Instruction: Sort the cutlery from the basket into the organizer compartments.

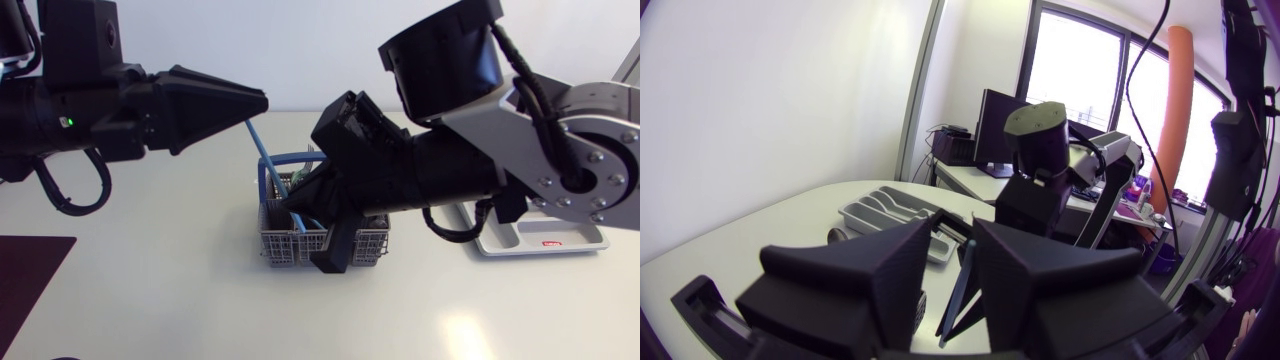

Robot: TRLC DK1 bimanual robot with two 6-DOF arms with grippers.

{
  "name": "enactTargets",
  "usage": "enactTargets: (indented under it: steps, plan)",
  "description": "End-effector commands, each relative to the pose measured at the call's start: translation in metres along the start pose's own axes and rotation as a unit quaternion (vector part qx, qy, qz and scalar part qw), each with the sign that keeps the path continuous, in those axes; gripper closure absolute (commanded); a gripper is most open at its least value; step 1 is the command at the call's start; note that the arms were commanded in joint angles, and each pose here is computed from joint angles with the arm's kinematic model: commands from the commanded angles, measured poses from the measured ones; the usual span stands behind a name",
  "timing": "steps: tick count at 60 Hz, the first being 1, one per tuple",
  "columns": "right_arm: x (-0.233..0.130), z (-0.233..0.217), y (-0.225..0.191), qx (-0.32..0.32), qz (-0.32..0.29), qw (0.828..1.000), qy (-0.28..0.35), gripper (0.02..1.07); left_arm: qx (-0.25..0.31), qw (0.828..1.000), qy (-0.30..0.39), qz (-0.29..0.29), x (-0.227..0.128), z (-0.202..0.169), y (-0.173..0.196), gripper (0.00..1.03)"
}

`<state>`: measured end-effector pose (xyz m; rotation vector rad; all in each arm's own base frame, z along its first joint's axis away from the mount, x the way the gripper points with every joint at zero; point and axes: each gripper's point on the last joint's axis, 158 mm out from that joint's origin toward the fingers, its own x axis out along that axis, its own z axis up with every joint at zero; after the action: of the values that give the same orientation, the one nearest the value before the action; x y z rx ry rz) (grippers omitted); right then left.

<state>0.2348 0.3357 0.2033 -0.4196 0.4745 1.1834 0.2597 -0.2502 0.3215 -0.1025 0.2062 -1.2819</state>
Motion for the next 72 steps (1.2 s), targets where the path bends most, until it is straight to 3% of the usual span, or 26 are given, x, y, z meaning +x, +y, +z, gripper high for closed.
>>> enactTargets:
  steps: [1,6,9,24,30,48,72]
  plan:
    - [-0.002,-0.005,0.006,-0.007,0.006,1.000,0.006,1.01,0.002,1.000,-0.018,0.000,-0.001,0.024,0.000,0.30]
    - [-0.006,-0.011,0.005,-0.004,0.003,1.000,0.009,1.01,-0.002,0.999,-0.030,0.020,-0.009,0.039,0.011,0.15]
    - [-0.009,-0.014,0.005,-0.003,0.001,1.000,0.010,1.01,-0.005,0.999,-0.039,0.033,-0.014,0.049,0.019,0.11]
    - [-0.056,-0.038,-0.015,0.019,-0.046,0.999,0.011,1.01,0.011,0.993,-0.060,0.105,-0.050,0.072,0.058,0.11]
    - [-0.079,-0.048,-0.031,0.038,-0.080,0.996,0.012,1.01,0.033,0.991,-0.034,0.124,-0.049,0.056,0.062,0.12]
    - [-0.144,-0.101,-0.096,0.116,-0.198,0.973,0.040,1.01,0.137,0.973,0.123,0.141,0.017,-0.046,0.041,0.15]
    - [-0.197,-0.211,-0.186,0.267,-0.295,0.910,0.121,1.01,0.197,0.945,0.242,0.101,0.068,-0.109,0.033,0.16]
